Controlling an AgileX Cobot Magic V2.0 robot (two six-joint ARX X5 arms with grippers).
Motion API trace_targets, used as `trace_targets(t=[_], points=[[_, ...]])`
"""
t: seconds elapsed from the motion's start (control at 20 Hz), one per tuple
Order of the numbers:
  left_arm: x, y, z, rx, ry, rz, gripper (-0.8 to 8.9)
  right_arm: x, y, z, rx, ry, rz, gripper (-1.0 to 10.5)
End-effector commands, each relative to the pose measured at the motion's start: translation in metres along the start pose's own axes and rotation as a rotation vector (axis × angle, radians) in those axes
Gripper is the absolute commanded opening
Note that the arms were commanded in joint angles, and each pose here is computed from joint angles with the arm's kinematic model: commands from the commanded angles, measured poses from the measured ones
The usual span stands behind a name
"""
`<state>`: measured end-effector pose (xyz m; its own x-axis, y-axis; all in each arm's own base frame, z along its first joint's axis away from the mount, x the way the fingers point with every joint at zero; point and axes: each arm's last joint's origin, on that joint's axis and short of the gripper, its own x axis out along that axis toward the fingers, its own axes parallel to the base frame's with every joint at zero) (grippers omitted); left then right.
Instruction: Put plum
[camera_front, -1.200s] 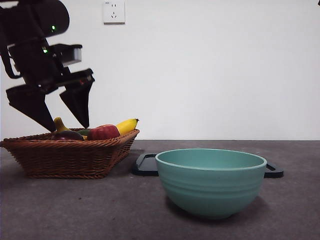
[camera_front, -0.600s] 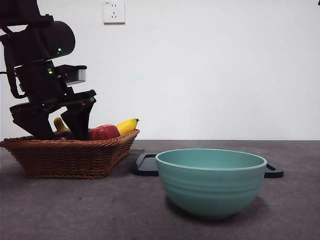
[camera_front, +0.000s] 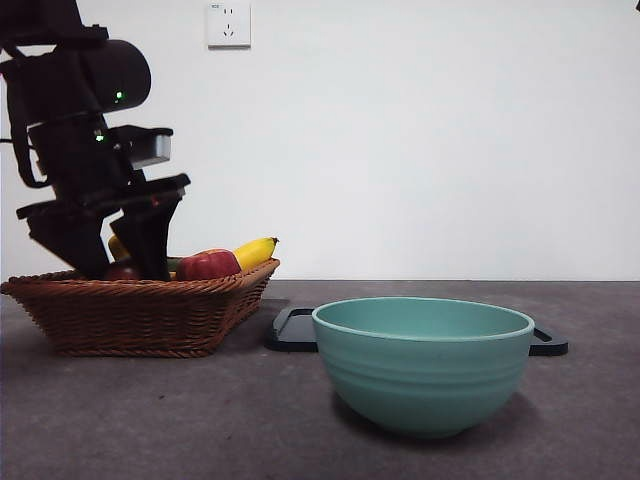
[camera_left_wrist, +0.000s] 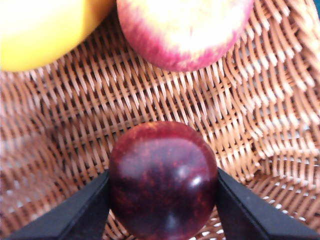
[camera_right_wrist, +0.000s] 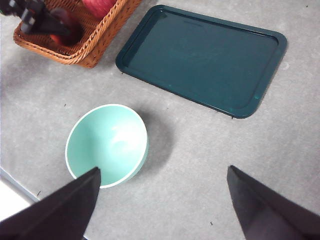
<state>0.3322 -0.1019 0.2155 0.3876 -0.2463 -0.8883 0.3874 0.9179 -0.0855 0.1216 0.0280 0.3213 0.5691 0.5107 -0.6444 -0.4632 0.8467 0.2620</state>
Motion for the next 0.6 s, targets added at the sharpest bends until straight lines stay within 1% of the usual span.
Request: trace_targets(t=[0.05, 0.2, 0.3, 0.45, 0.6], points=[[-0.03, -0.009, 0.016, 0.032, -0.094, -0.012, 2.35, -0.003, 0.002, 0.004, 0.0, -0.018, 0.003, 4.1], [-0.072, -0.028, 0.019, 0.078, -0.178, -0.077, 2.35, -0.003, 0.002, 0.004, 0.0, -0.018, 0.003, 4.0], [-0.097, -0.047, 0.014, 0.127, -0.227, -0.133, 2.35, -0.003, 0.002, 0.004, 0.0, -0.018, 0.003, 4.1], [-0.125, -0.082, 0.0, 0.228, -0.244, -0.238, 2.35, -0.003, 0.002, 0.004, 0.0, -0.018, 0.003, 4.1], [-0.132, -0.122, -0.012, 0.347, -0.235, -0.324, 2.35, -0.003, 0.002, 0.004, 0.0, -0.018, 0.002, 4.1]])
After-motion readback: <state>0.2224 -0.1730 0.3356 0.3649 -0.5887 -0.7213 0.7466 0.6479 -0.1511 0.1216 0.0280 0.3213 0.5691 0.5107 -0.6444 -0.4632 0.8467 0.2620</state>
